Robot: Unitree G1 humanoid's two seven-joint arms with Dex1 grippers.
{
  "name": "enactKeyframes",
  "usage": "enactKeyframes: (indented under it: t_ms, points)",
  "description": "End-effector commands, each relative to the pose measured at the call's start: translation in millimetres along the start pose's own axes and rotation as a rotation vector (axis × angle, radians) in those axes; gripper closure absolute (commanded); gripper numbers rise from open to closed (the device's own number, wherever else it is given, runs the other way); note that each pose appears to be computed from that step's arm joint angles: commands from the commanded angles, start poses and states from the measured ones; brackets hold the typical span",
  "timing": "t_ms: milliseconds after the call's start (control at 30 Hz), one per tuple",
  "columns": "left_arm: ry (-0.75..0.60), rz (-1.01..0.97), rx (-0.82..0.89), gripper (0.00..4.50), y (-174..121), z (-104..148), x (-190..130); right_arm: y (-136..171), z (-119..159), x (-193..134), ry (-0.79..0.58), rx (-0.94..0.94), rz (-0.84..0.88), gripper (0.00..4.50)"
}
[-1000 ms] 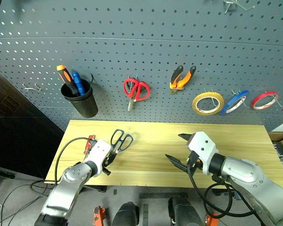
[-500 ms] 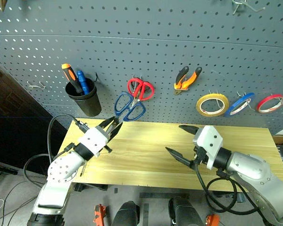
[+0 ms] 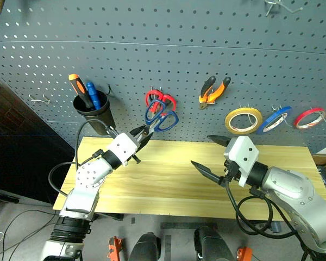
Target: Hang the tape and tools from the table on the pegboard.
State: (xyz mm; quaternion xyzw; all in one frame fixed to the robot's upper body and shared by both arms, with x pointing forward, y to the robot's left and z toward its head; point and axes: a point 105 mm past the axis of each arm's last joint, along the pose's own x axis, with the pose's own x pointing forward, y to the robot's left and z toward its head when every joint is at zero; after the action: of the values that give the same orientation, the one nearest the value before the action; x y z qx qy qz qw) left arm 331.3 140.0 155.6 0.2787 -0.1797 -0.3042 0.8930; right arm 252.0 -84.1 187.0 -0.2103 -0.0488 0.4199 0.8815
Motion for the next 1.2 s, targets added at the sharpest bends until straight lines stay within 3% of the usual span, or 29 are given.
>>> enactKeyframes:
  t_ms: [33, 200, 467, 600, 767, 900, 1067, 1200]
  points:
    - [-0.054, 0.009, 0.042, 3.55, 4.5, 12.0, 7.0, -0.1, 11.5, 0.1, -0.044, -0.031, -0.006, 0.00]
    - [-0.018, 0.045, 0.026, 3.55, 7.6, 5.5, 9.0, -0.7, 16.9, 1.8, -0.071, -0.029, -0.009, 0.00]
    - [0.131, 0.047, -0.075, 1.15, -5.4, -18.7, -0.2, 0.0, 38.7, 11.6, -0.166, -0.012, 0.022, 0.00]
    - [0.372, 0.013, -0.196, 0.04, -25.6, -56.7, -37.0, 2.7, 35.5, 17.2, -0.145, 0.039, 0.036, 0.00]
    - [0.652, 0.132, -0.312, 0.04, -20.1, -93.8, -87.0, 9.8, 11.3, 22.1, -0.003, 0.152, 0.027, 0.00]
    - [0.868, 0.336, -0.359, 0.04, 14.4, -124.0, -119.7, 17.9, 9.1, 28.4, 0.025, 0.260, 0.049, 0.00]
    - [0.966, 0.389, -0.410, 0.04, 36.1, -144.7, -123.1, 15.1, 13.0, 39.2, 0.044, 0.295, 0.046, 0.00]
    - [1.030, 0.334, -0.472, 0.04, 27.3, -159.7, -116.3, 15.5, 18.9, 49.9, 0.049, 0.290, 0.060, 0.00]
